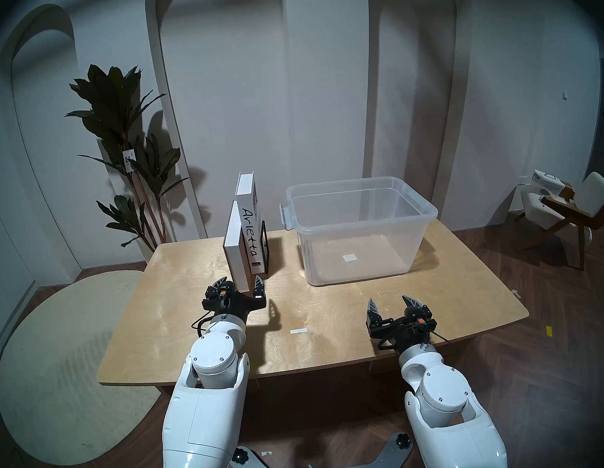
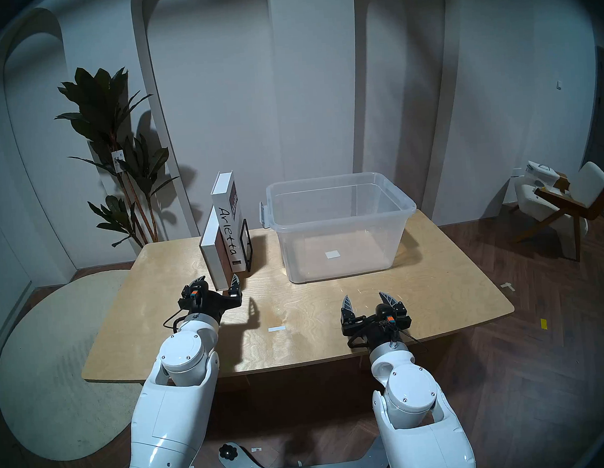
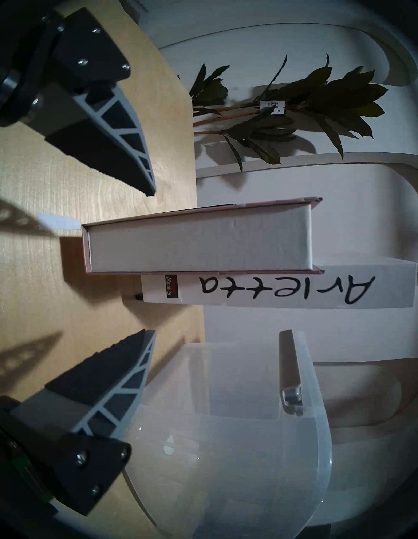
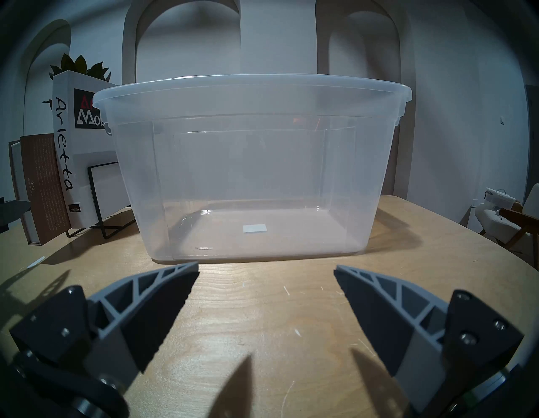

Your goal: Pack the books into the storage box

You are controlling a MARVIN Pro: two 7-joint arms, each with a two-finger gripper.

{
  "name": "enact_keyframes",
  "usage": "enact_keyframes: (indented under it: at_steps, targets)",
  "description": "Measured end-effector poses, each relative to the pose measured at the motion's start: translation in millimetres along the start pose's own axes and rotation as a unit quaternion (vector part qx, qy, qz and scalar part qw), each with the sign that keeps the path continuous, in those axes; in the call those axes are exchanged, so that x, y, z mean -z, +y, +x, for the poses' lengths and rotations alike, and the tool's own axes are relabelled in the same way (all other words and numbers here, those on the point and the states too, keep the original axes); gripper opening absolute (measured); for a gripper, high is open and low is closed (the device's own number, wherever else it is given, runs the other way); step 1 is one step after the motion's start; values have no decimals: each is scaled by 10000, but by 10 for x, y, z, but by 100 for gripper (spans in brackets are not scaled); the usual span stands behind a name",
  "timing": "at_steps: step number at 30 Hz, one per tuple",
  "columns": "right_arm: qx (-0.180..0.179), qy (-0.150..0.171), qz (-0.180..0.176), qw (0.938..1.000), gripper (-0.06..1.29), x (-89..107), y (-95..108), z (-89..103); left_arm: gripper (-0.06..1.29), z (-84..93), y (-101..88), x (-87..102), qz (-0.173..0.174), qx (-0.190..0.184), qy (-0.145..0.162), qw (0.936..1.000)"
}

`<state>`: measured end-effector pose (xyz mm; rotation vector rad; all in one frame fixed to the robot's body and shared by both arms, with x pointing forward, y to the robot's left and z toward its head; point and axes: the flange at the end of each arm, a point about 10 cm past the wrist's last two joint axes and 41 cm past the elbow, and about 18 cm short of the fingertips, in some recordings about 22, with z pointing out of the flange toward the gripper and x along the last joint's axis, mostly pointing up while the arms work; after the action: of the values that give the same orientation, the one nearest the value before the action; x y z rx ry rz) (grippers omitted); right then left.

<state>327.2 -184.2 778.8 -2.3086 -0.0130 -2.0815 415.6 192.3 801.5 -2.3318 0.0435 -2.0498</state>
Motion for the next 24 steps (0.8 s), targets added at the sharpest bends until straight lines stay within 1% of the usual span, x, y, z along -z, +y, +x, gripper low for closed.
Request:
enact_keyframes:
  at_steps: [3,8,11,19,24]
  targets:
    - [0,0,-1,10000,125,0,0,0,123,37,1,-23,3,8,-7,10000]
    - [0,0,-3,10000,125,0,1,0,123,109,-26,-75,-149,34,166,9997]
    - [0,0,-3,10000,125,0,1,0,123,123,-53,-117,-171,0,208,9996]
    - [0,0,-4,10000,125,0,1,0,123,-19,-207,-294,-87,-84,37,9999]
    - [0,0,-4,10000,125,0,1,0,123,-75,-312,-390,-34,-85,-35,10000]
